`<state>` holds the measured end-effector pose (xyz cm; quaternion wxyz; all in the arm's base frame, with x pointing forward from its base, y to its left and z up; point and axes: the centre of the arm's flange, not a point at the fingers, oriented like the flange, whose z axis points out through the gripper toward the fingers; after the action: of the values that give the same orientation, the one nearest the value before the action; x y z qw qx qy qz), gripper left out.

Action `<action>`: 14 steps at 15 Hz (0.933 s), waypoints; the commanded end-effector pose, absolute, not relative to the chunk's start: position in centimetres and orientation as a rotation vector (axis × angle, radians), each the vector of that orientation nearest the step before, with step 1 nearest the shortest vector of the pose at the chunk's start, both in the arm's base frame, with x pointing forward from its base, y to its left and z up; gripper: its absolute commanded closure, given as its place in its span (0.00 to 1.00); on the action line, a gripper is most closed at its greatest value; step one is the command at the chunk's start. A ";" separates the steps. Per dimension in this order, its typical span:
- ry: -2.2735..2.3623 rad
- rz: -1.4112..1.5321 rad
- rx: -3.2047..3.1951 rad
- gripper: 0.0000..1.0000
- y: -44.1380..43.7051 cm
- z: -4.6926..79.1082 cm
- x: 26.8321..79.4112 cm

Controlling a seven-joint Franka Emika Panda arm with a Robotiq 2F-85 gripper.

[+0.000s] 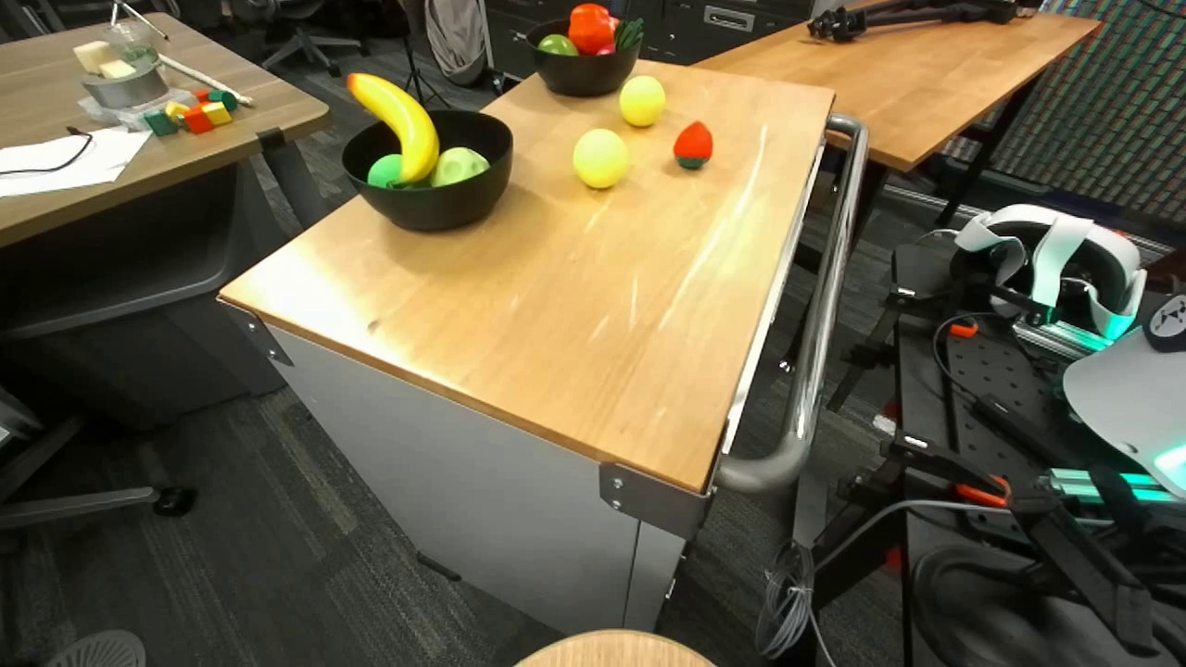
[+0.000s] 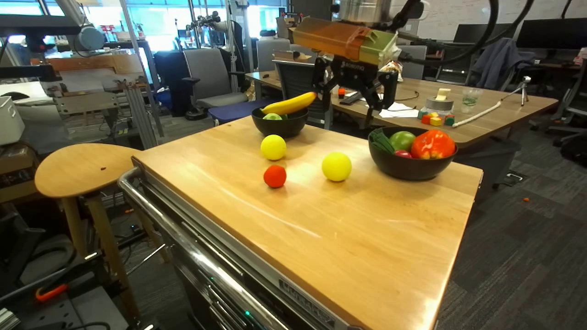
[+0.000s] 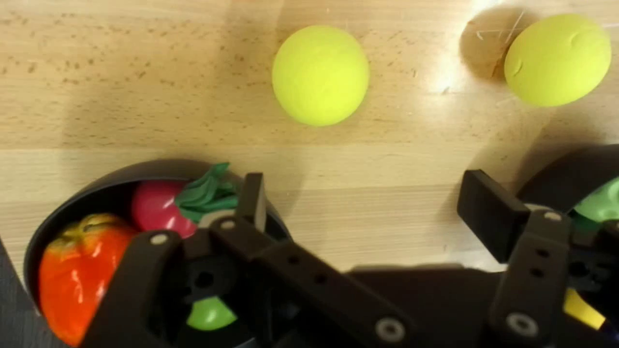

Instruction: Put the fruits inside the two black bowls

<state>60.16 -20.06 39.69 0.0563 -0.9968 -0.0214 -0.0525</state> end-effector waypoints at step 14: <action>0.021 0.112 -3.097 0.00 -20.4 31.9 60.4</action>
<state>59.99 -20.75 32.25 0.0322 -0.9992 -0.0004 0.0237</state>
